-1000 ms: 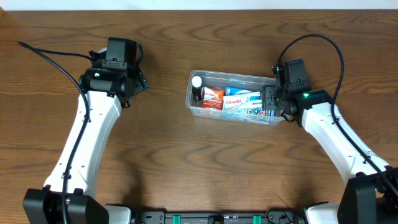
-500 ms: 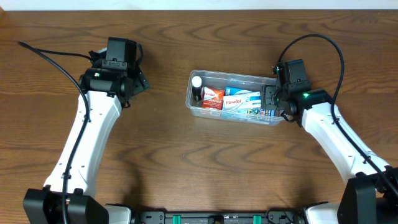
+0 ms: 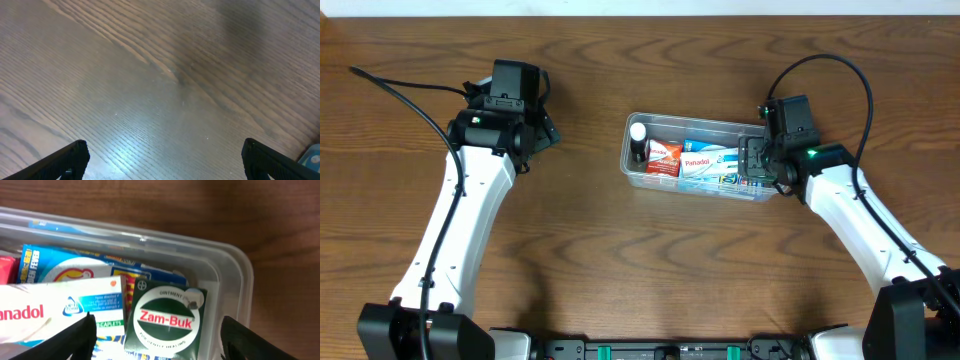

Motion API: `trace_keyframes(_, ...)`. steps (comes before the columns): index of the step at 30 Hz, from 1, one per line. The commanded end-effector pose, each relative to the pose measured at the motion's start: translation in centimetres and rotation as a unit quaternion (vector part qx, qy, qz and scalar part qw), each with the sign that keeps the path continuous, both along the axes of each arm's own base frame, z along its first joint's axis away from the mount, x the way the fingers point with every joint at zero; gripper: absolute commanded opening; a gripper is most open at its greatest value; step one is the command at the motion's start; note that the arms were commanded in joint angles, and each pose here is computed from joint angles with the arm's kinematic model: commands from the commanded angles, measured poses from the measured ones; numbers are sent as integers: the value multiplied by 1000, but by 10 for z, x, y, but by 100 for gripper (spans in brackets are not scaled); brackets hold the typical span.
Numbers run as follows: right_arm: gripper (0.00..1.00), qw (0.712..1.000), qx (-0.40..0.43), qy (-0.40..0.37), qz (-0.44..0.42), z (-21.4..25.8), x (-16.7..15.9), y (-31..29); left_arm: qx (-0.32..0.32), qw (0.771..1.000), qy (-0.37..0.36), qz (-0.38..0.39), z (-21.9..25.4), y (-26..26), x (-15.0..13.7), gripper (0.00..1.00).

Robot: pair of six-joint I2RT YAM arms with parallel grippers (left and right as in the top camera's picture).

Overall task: Pack container
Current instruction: 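Release the tin and move the right gripper toward the container's left side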

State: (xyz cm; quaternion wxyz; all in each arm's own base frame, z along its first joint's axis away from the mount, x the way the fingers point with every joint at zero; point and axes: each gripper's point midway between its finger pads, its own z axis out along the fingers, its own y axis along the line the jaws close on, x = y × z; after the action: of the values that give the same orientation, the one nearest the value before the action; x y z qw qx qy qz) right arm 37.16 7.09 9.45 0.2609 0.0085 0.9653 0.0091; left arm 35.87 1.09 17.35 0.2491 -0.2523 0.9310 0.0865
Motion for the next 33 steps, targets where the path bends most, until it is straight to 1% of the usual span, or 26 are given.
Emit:
trace_keyframes(1,73,1000,12,-3,14,3,2,8,9,1000,6,2,-3,4,-1,98)
trace_keyframes(3,70,999,39,1,30,3,0,19,9,1000,6,2,-3,4,-1,98)
trace_keyframes(6,59,995,63,7,81,4,-4,37,9,1000,6,2,-3,4,-1,98)
trace_keyframes(7,54,993,62,7,100,4,-5,42,9,1000,6,2,-3,4,-1,98)
trace_keyframes(8,43,989,61,6,135,5,-8,50,9,1000,6,2,-3,4,-1,98)
trace_keyframes(9,38,985,59,6,163,5,-11,56,9,1000,6,3,-3,4,-1,98)
trace_keyframes(12,28,973,47,4,227,5,-18,69,9,1000,6,2,-3,4,-1,98)
trace_keyframes(13,24,969,42,3,242,5,-19,71,9,1000,6,2,-3,4,-1,98)
trace_keyframes(14,16,966,39,1,255,5,-20,74,9,1000,6,3,-3,4,-1,98)
trace_keyframes(15,10,963,38,-1,265,5,-21,76,9,1000,6,2,-3,4,-1,98)
trace_keyframes(17,3,955,45,-5,292,7,-23,82,9,1000,6,2,-3,4,-1,98)
trace_keyframes(18,1,951,50,-7,306,8,-24,86,9,1000,6,3,-3,4,-1,98)
trace_keyframes(25,1,916,54,-25,396,22,-30,101,9,1000,6,2,-3,4,-1,98)
trace_keyframes(26,1,907,57,-35,416,27,-30,106,9,1000,6,2,-3,4,-1,98)
trace_keyframes(28,1,896,59,-51,438,35,-28,112,9,1000,6,2,-3,4,-1,98)
trace_keyframes(33,1,879,55,-75,468,48,-17,121,9,1000,6,2,-3,4,-1,98)
